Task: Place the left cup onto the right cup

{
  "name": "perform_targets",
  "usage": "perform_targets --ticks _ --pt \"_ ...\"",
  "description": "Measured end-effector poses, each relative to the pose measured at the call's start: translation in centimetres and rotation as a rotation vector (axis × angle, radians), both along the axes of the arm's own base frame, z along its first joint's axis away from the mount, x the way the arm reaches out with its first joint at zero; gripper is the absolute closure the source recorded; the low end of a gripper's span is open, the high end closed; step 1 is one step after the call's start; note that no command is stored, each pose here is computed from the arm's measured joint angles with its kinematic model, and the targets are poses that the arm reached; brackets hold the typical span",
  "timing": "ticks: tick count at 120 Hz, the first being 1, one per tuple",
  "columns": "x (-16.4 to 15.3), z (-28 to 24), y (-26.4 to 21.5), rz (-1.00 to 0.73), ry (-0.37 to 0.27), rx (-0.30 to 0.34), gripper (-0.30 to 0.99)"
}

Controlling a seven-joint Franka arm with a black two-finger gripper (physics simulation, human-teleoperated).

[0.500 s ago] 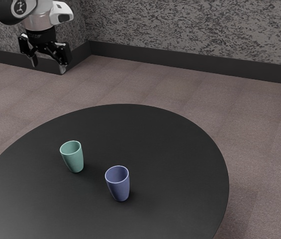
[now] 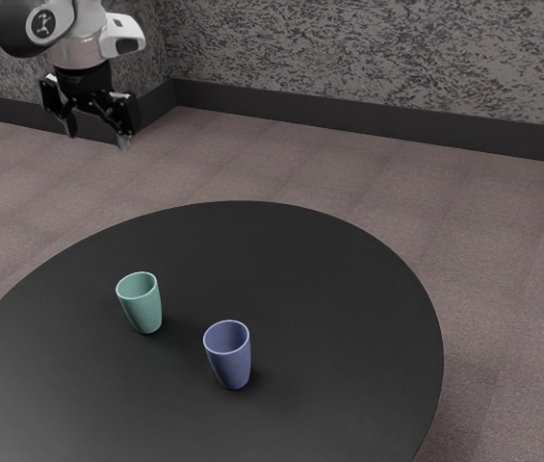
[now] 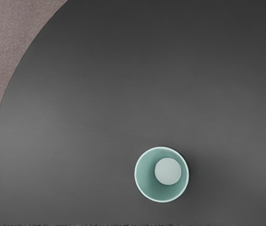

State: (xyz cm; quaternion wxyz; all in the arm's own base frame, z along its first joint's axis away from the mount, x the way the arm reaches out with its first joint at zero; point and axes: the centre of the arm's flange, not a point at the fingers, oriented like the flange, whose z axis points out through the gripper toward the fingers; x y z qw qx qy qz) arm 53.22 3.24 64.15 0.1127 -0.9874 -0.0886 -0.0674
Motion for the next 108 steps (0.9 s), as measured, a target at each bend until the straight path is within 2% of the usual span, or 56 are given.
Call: perform_targets --ticks 48,108 --pt "-0.4 -8.0 -0.2 -0.02 0.122 -0.014 0.0" --pt "-1.8 -16.2 -0.9 -0.002 0.256 -0.108 0.0"
